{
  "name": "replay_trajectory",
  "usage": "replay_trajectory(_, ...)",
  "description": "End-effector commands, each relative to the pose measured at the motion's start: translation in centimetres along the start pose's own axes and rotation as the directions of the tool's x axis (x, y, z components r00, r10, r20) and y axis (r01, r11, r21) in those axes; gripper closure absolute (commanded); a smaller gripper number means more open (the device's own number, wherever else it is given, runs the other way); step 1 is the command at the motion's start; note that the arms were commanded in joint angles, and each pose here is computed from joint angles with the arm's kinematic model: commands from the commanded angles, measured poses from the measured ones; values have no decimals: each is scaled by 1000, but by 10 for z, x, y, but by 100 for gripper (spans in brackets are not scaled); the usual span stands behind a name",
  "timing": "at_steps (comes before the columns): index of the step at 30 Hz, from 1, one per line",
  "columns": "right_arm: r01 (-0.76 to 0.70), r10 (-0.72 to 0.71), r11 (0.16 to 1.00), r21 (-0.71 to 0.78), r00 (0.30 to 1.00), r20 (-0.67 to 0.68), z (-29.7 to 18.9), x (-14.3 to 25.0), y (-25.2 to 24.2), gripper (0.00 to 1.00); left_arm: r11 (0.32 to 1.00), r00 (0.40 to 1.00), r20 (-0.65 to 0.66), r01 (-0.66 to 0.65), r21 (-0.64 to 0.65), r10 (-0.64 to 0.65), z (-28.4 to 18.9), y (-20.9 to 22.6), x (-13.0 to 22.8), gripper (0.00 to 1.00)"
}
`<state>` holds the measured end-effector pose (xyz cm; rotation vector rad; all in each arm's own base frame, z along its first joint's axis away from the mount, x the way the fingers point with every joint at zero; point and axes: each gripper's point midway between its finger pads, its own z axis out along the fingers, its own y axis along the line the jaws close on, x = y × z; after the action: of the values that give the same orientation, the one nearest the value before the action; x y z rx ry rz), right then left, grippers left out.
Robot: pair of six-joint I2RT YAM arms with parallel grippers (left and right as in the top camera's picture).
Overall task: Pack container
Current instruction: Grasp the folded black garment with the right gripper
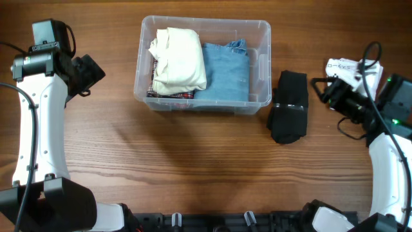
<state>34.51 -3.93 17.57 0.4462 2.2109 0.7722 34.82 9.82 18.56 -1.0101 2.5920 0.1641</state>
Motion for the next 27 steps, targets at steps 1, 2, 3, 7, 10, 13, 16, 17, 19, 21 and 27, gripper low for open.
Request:
replay_trajectory(1,-125,121,987,104,992,48,-5,-8,-38,29,1000,1000,13,5,0,-4,-3,3,-2,0)
replay_trajectory(2,-130,127,985,109,991,38,-3,-6,-40,26,1000,1000,13,5,0,-4,-3,3,-2,0)
replay_trajectory(3,-142,139,982,127,990,28,-1,-3,-46,25,1000,1000,13,5,0,-4,-3,3,-2,0)
replay_trajectory(7,-146,161,976,160,983,-90,12,26,-60,19,1000,1000,13,5,0,-5,-3,3,-2,0)
replay_trajectory(10,-189,232,955,230,956,-177,23,51,-81,16,1000,1000,13,5,0,-4,-3,3,-2,0)
replay_trajectory(13,-190,247,958,216,929,-274,44,74,-90,13,1000,1000,13,5,0,-4,-3,3,-2,0)
replay_trajectory(16,-126,190,974,186,903,-385,74,101,-86,12,1000,1000,13,5,0,-4,-3,3,-2,0)
replay_trajectory(17,-109,172,979,175,898,-404,82,107,-84,12,1000,1000,13,5,0,-5,-3,3,-2,0)
replay_trajectory(19,-65,125,986,151,893,-433,94,115,-79,12,1000,1000,13,5,0,-4,-3,3,-2,0)
replay_trajectory(21,-34,131,976,214,881,-454,106,126,-85,16,1000,1000,13,5,0,-4,-3,3,-2,0)
replay_trajectory(27,3,151,946,325,881,-448,106,130,-96,74,1000,1000,13,5,0,-4,-3,3,-2,0)
